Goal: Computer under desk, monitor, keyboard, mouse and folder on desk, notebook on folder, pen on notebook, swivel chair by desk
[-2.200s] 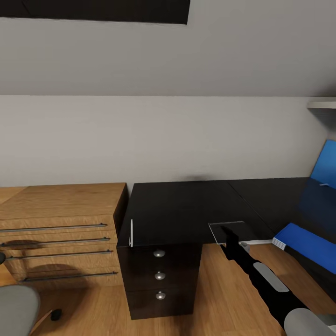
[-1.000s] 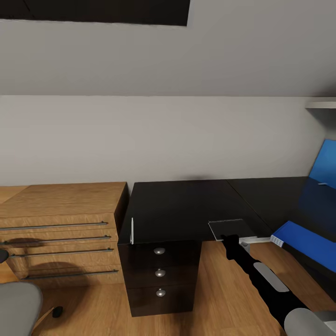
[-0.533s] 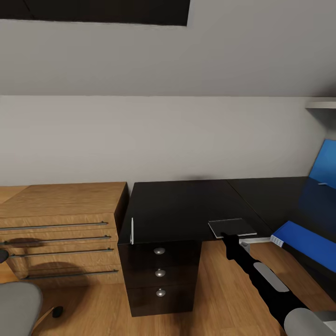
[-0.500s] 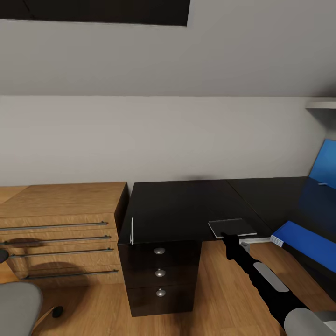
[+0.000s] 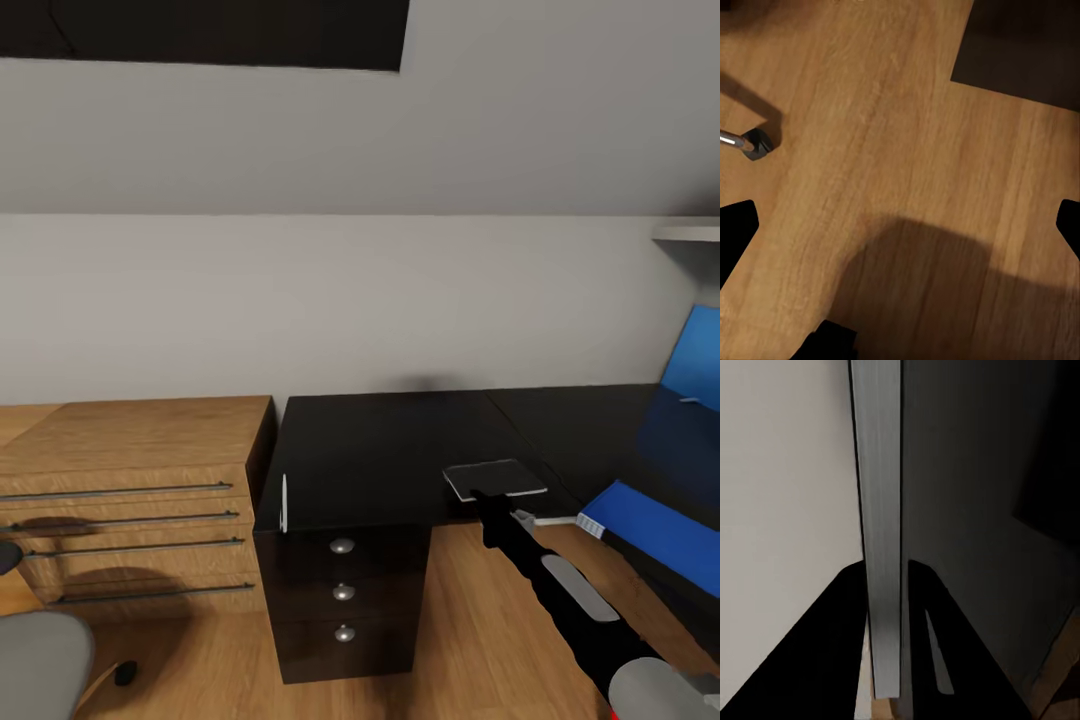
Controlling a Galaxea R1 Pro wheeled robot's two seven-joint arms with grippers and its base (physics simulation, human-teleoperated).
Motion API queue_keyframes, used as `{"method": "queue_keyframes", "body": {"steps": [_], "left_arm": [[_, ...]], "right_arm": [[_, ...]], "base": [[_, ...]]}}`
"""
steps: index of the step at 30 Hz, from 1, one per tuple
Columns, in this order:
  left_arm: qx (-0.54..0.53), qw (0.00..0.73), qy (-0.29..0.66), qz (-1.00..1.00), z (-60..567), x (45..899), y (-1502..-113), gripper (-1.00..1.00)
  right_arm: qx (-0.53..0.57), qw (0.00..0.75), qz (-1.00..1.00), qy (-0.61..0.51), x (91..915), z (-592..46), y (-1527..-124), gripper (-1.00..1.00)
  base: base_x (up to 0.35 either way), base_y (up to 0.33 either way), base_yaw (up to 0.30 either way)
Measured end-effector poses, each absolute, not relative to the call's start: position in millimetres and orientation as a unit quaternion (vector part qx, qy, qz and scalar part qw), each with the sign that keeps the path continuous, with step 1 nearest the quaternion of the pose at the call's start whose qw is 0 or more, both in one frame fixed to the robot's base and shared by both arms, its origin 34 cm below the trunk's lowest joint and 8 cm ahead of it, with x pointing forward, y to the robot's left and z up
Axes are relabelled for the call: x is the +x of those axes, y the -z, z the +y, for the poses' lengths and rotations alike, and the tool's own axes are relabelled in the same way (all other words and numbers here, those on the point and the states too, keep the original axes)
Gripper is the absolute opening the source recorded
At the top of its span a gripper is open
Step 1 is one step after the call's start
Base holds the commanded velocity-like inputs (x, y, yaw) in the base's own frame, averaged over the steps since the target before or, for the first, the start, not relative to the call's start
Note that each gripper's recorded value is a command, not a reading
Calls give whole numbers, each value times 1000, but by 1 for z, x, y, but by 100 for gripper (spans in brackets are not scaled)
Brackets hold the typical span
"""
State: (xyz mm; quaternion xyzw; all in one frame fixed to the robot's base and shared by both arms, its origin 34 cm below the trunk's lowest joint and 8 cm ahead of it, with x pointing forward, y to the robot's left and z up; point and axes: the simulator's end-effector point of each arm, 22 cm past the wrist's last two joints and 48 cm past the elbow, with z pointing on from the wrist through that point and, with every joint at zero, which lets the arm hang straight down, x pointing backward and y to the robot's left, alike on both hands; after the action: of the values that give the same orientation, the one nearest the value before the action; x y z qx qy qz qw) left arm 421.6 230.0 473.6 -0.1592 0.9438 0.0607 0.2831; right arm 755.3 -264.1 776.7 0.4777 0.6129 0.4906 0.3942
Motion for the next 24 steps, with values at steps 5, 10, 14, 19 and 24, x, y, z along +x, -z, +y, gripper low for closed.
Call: {"method": "queue_keyframes", "body": {"steps": [5,10,14,19,24], "left_arm": [[-159,283,-60,944,230,422,-481,100],[-160,282,-60,944,230,422,-481,100],[-160,282,-60,944,230,422,-480,100],[-160,281,-60,944,230,421,-480,100],[-160,281,-60,944,229,421,-480,100]], "right_arm": [[473,401,612,-490,757,-271,-790,-100],[469,412,614,-483,758,-287,-794,-100],[467,418,615,-478,758,-297,-796,-100],[467,420,615,-476,758,-300,-797,-100],[465,422,614,-478,758,-300,-798,-100]], "base": [[0,0,0],[0,0,-98],[0,0,-237],[0,0,-263],[0,0,-266]]}}
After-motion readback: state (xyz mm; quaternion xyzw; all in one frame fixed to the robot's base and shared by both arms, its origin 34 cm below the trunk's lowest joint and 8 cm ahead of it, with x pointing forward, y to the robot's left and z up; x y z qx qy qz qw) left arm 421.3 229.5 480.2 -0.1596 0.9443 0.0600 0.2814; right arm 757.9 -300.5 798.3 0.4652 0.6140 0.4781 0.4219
